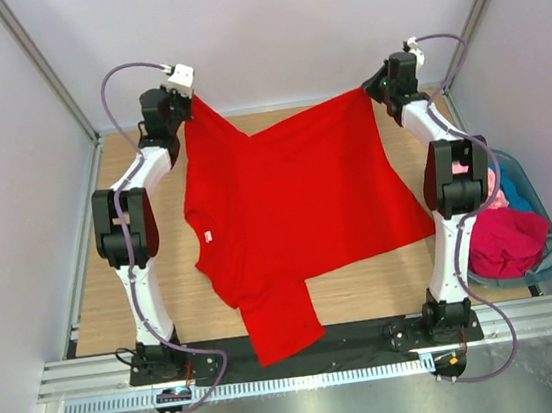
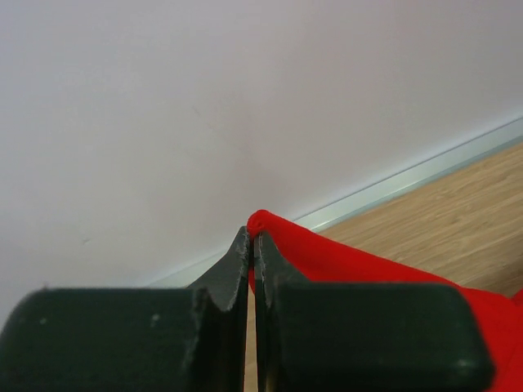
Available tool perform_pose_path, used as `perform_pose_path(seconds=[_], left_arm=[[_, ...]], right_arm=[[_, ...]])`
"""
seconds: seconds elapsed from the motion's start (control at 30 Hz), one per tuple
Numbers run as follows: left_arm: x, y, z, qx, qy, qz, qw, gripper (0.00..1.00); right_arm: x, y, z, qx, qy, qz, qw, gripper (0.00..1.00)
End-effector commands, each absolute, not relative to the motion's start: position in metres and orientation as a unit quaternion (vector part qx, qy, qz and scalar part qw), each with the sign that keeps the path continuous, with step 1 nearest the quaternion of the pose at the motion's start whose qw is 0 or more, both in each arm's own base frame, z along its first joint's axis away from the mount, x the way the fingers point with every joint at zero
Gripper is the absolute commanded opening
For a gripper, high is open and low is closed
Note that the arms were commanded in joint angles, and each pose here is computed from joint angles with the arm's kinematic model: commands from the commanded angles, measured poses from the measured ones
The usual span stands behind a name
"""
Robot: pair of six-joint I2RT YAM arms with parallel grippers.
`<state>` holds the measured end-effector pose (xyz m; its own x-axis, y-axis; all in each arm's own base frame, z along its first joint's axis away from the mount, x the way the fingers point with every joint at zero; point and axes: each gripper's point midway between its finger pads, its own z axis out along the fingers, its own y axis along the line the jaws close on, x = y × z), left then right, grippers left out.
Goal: Fold and stack the t-shirts
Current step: Fold the tshirt
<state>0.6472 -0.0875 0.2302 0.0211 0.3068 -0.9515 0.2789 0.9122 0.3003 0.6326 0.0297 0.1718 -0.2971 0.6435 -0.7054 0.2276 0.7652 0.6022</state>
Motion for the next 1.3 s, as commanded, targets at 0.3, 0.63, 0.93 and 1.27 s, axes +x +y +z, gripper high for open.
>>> perform_pose_path(seconds=[0.3, 0.63, 0.93, 1.27], left_arm=[[0.643, -0.127, 0.234, 0.284, 0.673, -0.045, 0.682, 0.00], [0.602, -0.155, 0.213, 0.301, 0.724, -0.034, 0.619, 0.00], [0.558, -0.160, 0.220, 0.325, 0.736, -0.008, 0.594, 0.00], [0.509, -0.144, 0.237, 0.351, 0.761, 0.001, 0.545, 0.00]], right_arm=[[0.705, 0.014, 0.174, 0.235, 0.768, 0.223, 0.553, 0.01], [0.695, 0.006, 0.154, 0.241, 0.790, 0.218, 0.520, 0.01], [0.673, -0.028, 0.145, 0.273, 0.803, 0.184, 0.496, 0.01], [0.654, -0.039, 0.145, 0.267, 0.821, 0.174, 0.474, 0.01]])
